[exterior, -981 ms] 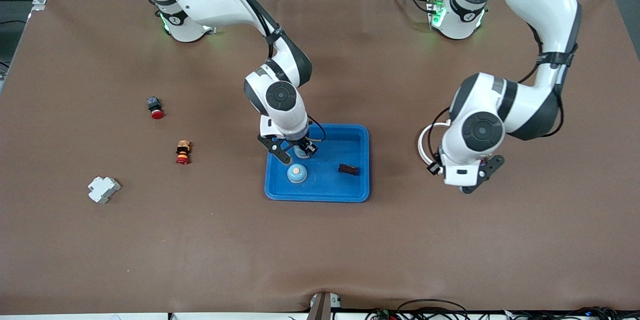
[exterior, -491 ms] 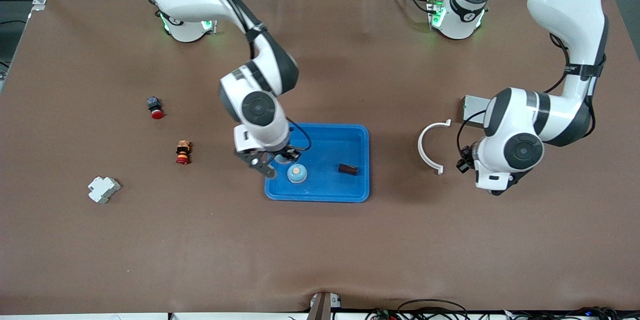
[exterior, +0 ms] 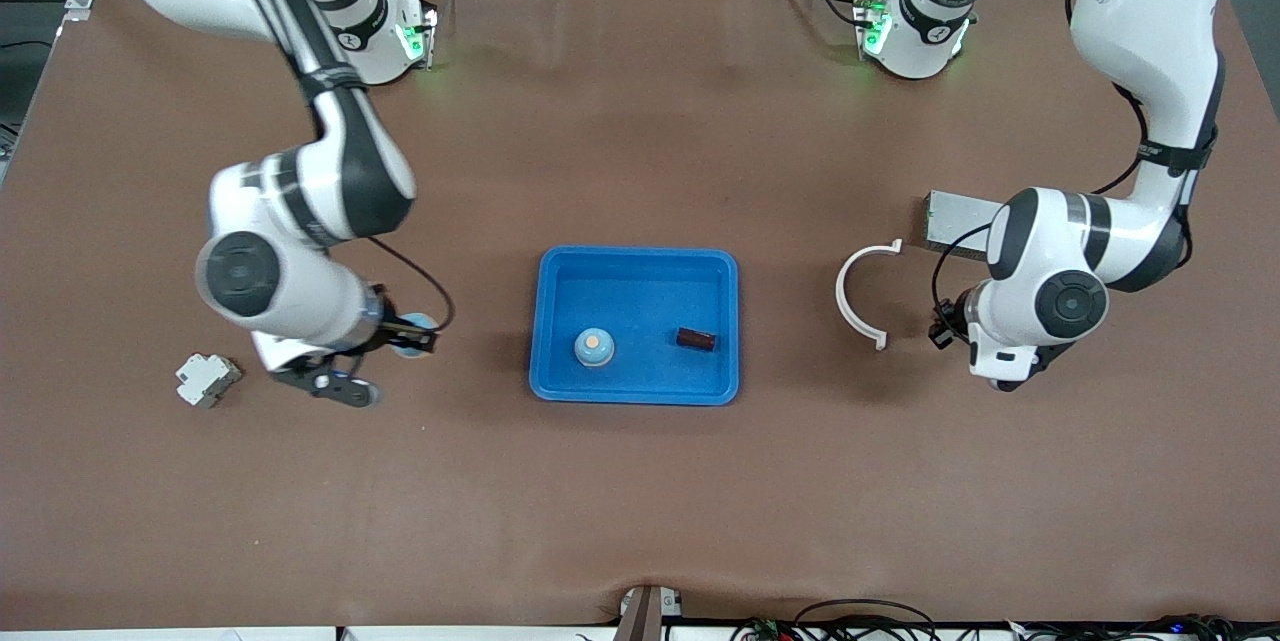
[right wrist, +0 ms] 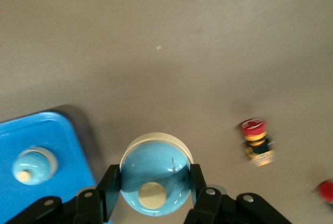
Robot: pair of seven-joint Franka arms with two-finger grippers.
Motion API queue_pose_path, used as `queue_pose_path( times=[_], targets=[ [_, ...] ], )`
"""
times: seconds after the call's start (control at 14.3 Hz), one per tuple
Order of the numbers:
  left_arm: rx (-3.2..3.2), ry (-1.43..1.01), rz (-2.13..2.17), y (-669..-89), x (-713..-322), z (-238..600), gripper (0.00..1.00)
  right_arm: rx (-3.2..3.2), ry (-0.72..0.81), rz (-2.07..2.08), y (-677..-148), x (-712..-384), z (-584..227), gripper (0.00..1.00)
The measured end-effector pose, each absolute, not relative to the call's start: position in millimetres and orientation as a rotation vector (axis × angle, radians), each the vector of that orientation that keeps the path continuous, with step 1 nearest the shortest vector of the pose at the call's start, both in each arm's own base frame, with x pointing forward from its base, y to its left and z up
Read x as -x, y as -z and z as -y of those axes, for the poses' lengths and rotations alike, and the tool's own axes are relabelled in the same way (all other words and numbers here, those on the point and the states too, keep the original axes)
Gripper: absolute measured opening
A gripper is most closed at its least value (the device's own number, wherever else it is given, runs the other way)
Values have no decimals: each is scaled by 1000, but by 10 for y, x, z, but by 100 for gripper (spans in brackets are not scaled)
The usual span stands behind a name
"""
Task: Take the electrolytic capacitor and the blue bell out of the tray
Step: 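Carry the capacitor toward the valve while the right gripper carries the bell, then set the capacitor beside the valve while the right gripper lowers the bell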
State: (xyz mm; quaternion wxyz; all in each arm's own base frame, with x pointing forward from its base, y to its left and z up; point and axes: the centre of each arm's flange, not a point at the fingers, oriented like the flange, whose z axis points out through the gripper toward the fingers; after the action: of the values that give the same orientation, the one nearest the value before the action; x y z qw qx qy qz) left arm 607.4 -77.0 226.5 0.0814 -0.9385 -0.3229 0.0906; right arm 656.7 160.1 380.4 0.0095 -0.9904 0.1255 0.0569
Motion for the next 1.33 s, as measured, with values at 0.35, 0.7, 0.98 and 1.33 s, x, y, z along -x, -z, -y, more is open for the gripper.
queue_pose_path(
  times=[0.35, 0.7, 0.98, 1.33],
  targets=[
    [2753, -218, 1147, -1920, -5863, 1140, 33, 3083, -213, -128, -3782, -6515, -502, 59],
    [2703, -229, 1166, -1769, -5687, 1287, 33, 3070, -195, -13, -3423, -6409, 155, 59],
    [2685, -186, 1101, -1760, -5685, 1144, 43, 3072, -130, 69, -3184, -6332, 397, 59],
    [2643, -175, 1099, -2163, -5799, 1098, 92, 3083, -45, 121, -2859, -6162, 811, 59]
  ],
)
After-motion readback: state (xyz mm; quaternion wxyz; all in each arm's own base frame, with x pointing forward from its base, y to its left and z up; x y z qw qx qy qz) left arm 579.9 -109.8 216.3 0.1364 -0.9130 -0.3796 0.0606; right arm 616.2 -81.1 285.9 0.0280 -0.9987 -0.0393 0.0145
